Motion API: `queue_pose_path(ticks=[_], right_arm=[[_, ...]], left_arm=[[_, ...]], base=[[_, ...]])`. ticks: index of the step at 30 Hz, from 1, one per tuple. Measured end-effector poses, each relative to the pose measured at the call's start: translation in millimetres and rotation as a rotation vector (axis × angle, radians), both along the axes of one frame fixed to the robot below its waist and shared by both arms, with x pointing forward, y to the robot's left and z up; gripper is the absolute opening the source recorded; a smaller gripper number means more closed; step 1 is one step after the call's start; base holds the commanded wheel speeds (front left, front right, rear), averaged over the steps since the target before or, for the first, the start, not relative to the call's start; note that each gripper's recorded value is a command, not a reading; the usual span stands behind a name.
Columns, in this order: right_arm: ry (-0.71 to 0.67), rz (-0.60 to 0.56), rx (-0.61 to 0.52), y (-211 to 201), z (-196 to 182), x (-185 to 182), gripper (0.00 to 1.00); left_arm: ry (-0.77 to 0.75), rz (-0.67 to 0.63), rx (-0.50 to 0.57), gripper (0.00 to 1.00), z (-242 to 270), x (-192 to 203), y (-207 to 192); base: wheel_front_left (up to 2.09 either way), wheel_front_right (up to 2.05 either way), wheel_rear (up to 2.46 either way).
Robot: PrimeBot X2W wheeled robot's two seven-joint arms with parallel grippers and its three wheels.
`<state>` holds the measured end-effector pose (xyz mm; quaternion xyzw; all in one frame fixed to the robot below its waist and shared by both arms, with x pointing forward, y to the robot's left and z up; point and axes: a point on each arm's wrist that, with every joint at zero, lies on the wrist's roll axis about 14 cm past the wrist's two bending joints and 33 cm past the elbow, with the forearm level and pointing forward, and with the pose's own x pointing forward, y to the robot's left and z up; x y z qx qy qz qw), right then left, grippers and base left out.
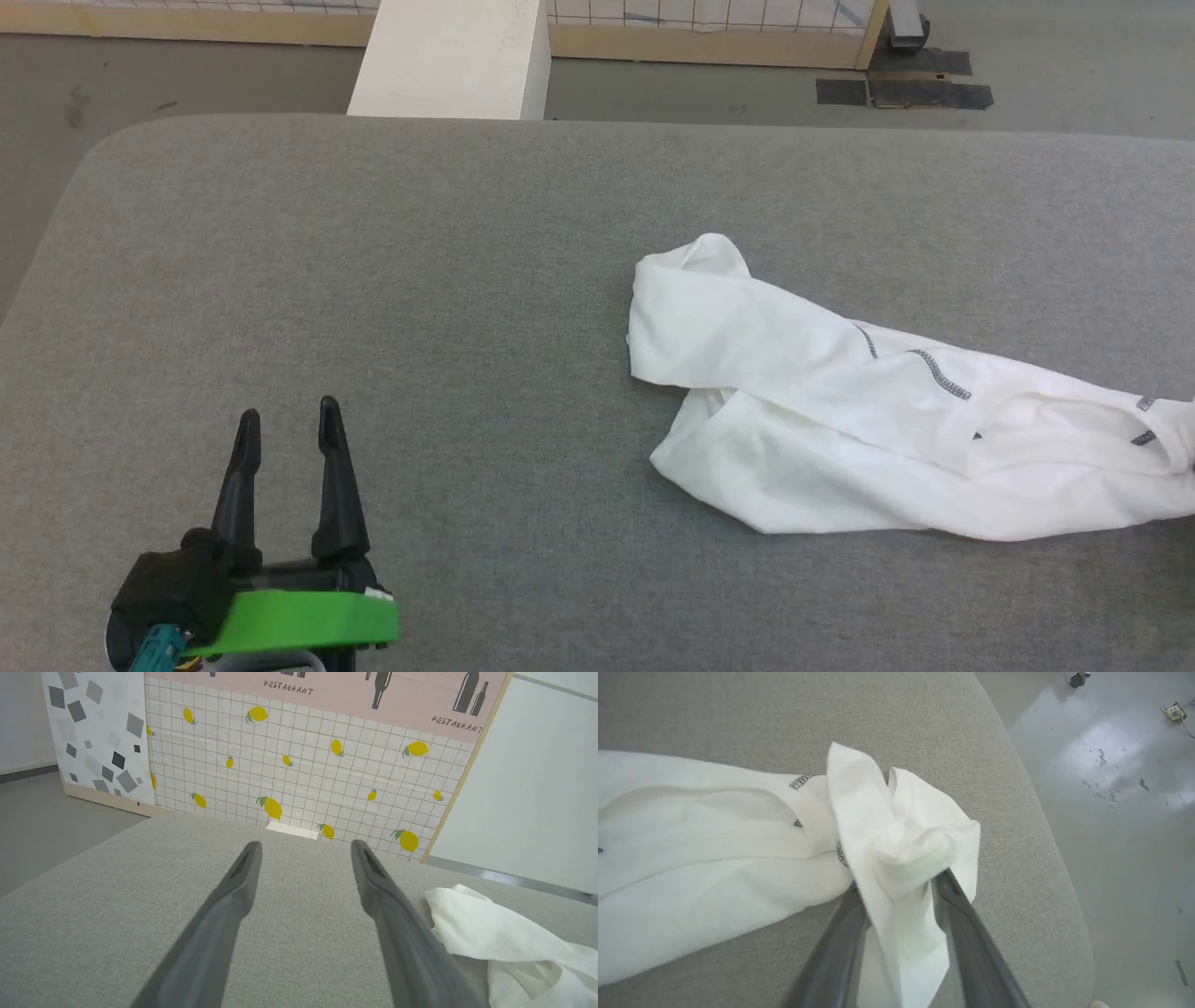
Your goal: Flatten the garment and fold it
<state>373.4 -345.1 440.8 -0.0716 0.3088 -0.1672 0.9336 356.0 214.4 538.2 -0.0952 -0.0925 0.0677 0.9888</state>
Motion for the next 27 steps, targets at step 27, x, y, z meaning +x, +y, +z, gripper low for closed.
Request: queue_pose_path(ticks=[27], right_arm=[[-0.726,0.382,0.157,149.5,123.4,12.4,1.0]], left_arm=[[-0.044,-0.05,0.039,1.0,14.8,-12.6,-8.4]], base=[[0.0,0.0,0.0]])
